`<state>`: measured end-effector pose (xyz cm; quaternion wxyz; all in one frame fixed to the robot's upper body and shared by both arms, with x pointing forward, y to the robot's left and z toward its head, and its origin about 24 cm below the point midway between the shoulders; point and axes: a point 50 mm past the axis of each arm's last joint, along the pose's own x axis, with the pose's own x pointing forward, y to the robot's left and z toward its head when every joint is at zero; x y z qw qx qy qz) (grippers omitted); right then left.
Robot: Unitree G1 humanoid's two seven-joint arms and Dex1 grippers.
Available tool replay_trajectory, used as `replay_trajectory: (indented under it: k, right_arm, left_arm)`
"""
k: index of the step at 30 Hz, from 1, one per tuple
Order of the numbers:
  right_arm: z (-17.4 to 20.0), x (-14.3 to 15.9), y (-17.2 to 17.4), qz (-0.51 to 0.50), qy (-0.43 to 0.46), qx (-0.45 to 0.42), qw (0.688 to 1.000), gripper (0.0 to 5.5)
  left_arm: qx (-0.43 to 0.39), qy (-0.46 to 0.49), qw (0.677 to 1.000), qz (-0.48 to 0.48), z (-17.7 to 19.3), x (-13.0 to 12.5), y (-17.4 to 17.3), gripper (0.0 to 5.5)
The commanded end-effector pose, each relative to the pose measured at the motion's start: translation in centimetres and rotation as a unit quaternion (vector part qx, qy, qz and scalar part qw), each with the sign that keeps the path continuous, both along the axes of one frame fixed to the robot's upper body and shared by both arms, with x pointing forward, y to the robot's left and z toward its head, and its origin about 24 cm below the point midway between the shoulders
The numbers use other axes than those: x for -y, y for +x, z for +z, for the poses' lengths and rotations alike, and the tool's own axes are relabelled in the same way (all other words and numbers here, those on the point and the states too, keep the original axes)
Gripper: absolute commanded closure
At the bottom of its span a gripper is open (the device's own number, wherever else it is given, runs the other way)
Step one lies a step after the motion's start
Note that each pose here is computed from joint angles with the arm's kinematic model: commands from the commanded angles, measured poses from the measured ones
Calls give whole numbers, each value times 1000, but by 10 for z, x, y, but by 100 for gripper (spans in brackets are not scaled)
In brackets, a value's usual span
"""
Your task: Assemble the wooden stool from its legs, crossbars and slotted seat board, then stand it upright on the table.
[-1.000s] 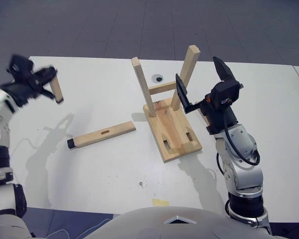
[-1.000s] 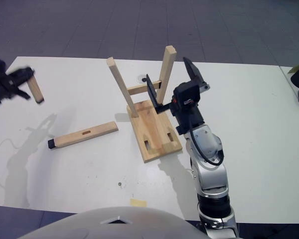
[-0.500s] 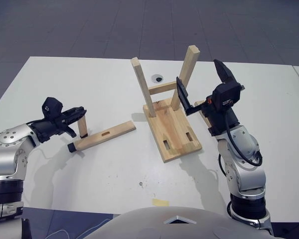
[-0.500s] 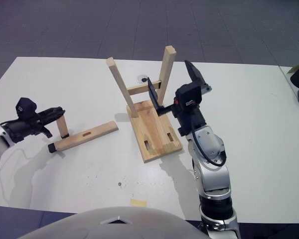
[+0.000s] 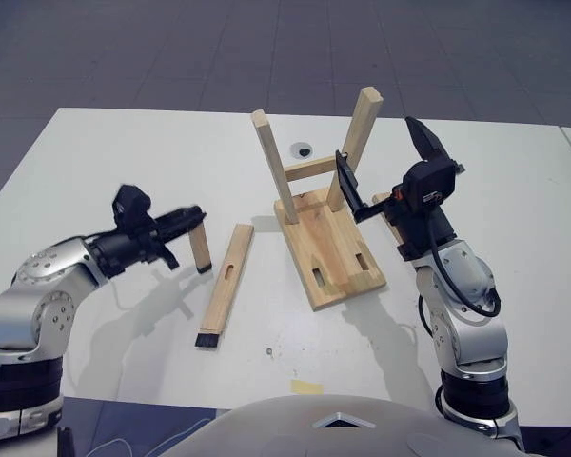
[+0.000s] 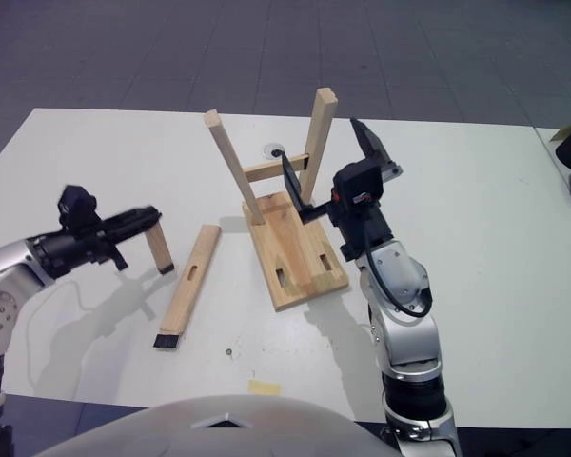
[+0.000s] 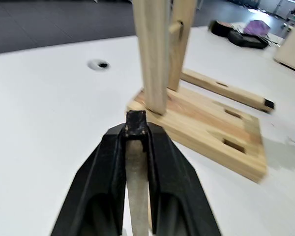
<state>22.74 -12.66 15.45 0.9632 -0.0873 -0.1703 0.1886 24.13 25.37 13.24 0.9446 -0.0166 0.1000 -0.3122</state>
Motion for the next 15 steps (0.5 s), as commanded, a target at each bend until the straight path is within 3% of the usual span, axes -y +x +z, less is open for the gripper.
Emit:
replay_trajectory:
  k: [1, 4, 8, 15]
  right_arm:
    - [-4, 0, -2, -3, -4, -7, 1000, 10]
    - [-7, 0, -5, -11, 1, -13, 1000, 10]
    - [-11, -1, -10, -17, 5, -22, 1000, 10]
    - [-11, 3, -13, -32, 4, -26, 999, 10]
  left_arm:
    - [6, -45, 997, 58, 0, 0, 1, 506]
    - [-13, -109, 993, 48, 0, 16, -9, 506]
    - [-44, -148, 986, 62, -6, 16, -18, 506]
    - [-80, -136, 986, 52, -15, 27, -31, 506]
